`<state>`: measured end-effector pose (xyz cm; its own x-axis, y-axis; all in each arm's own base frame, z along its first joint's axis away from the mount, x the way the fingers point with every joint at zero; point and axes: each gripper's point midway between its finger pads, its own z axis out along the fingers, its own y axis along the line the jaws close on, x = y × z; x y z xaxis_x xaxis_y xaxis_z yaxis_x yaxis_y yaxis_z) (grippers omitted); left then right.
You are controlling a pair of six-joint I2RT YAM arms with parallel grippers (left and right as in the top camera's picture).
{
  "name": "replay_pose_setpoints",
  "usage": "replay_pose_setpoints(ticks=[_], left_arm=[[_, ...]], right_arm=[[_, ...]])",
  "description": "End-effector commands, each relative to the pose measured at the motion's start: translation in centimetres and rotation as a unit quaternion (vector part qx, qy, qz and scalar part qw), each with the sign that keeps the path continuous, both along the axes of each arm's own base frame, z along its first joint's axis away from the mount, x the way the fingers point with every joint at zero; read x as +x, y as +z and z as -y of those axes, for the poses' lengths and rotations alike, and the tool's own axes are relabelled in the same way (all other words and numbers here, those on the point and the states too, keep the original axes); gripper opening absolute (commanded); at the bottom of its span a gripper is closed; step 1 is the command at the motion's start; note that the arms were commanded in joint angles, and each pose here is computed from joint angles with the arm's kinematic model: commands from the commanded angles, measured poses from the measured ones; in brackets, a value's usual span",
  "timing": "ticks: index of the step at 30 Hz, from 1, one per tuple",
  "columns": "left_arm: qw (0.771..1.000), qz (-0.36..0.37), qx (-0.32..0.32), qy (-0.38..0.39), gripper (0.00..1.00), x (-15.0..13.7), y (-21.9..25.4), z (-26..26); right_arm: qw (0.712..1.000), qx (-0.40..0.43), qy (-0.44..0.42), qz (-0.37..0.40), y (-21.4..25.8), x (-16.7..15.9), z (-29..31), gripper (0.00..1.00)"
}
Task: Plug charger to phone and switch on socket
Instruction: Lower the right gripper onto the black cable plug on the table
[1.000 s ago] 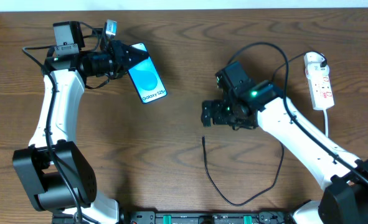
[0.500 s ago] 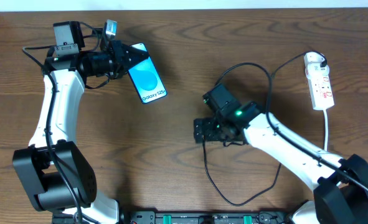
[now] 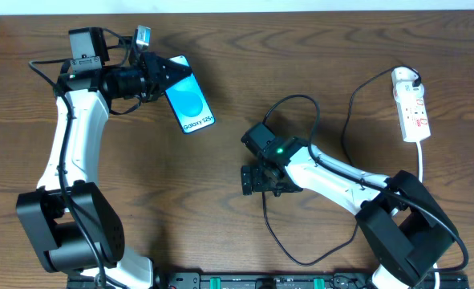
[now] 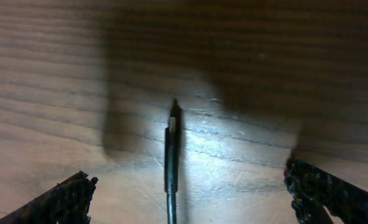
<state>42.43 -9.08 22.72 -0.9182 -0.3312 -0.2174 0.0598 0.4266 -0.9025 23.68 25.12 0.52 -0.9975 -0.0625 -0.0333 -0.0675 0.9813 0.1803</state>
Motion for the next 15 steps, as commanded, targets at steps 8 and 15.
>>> replay_pose_setpoints(ticks=[8,15], left_arm=[[1.000,0.010,-0.014,-0.011,0.08,-0.32,0.84,0.24],[1.000,0.010,-0.014,-0.011,0.08,-0.33,0.84,0.24]], right_arm=[[1.000,-0.007,-0.008,0.000,-0.43,0.12,-0.05,0.68],[1.000,-0.021,-0.013,0.013,-0.49,0.57,0.43,0.68]])
